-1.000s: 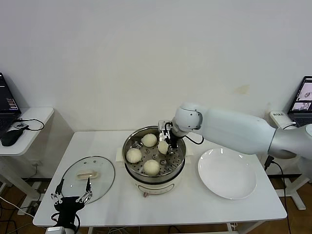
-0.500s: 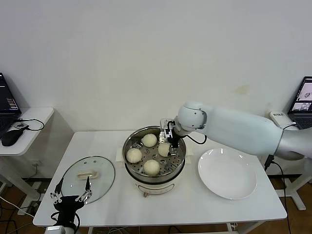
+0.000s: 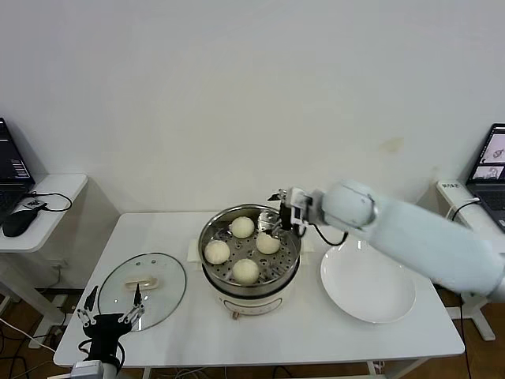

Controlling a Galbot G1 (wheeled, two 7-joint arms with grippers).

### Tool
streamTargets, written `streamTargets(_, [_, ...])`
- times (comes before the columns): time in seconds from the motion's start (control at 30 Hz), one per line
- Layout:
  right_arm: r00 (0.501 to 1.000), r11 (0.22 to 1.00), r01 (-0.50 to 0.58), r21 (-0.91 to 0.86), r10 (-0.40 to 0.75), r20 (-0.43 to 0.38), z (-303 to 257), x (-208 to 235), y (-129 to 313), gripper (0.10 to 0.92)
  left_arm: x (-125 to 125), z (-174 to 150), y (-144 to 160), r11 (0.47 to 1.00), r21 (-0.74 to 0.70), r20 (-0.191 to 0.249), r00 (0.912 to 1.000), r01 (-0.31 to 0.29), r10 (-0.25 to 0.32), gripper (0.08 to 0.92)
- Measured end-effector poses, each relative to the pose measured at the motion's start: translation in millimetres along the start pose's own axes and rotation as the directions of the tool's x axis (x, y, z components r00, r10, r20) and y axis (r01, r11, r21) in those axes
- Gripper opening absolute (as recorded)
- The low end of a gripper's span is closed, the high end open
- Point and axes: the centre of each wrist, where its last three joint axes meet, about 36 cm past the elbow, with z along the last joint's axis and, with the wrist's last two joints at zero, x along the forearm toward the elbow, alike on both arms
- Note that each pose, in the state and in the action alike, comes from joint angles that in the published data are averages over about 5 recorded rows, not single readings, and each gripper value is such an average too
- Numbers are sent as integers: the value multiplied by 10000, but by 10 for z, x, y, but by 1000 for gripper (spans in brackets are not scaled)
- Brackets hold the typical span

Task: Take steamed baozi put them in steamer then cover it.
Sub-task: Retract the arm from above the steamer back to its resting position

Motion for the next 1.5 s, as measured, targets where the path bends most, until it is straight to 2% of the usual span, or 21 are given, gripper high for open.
streamTargets(0.13, [9828, 9884, -1280, -822, 1375, 1232, 273, 105, 223, 823, -58, 73, 46, 9987, -508, 108, 9999, 43, -37, 823])
streamTargets(0.3, [9162, 9385, -2725, -2119, 3204, 2406, 582, 281, 510, 823, -135, 216, 168, 9794, -2012, 391, 9992, 194, -118, 823])
streamTargets(0.4, [8617, 8910, -3507, -2885, 4276, 2732, 768, 431, 679, 823, -168, 328, 274, 9392, -3415, 631, 9979, 358, -151, 823])
streamTargets(0.47, [8225, 8530, -3990, -3363, 4951, 2799, 893, 545, 798, 823, -188, 409, 357, 8918, -4497, 827, 9965, 486, -126, 823])
streamTargets(0.7, [6892, 6987, -5460, -4623, 6883, 2263, 1278, 1014, 1171, 823, -283, 684, 571, 6348, -7695, 1329, 9897, 695, 527, 823])
streamTargets(0.83, [6191, 6094, -6170, -4980, 7665, 1710, 1448, 1317, 1349, 823, -377, 839, 640, 4790, -8758, 1234, 9870, 594, 1031, 823])
streamTargets(0.97, [5619, 5334, -6754, -5093, 8195, 1131, 1594, 1599, 1537, 823, -479, 986, 680, 3666, -9296, 972, 9845, 373, 1461, 823])
streamTargets(1.2, [4952, 4354, -7459, -5040, 8686, 176, 1783, 1959, 1848, 823, -686, 1166, 703, 2477, -9688, 551, 9777, 32, 2027, 823])
streamTargets(1.5, [4551, 3745, -7873, -4898, 8889, -518, 1868, 2183, 2105, 823, -988, 1255, 678, 1747, -9846, 370, 9704, -55, 2388, 823])
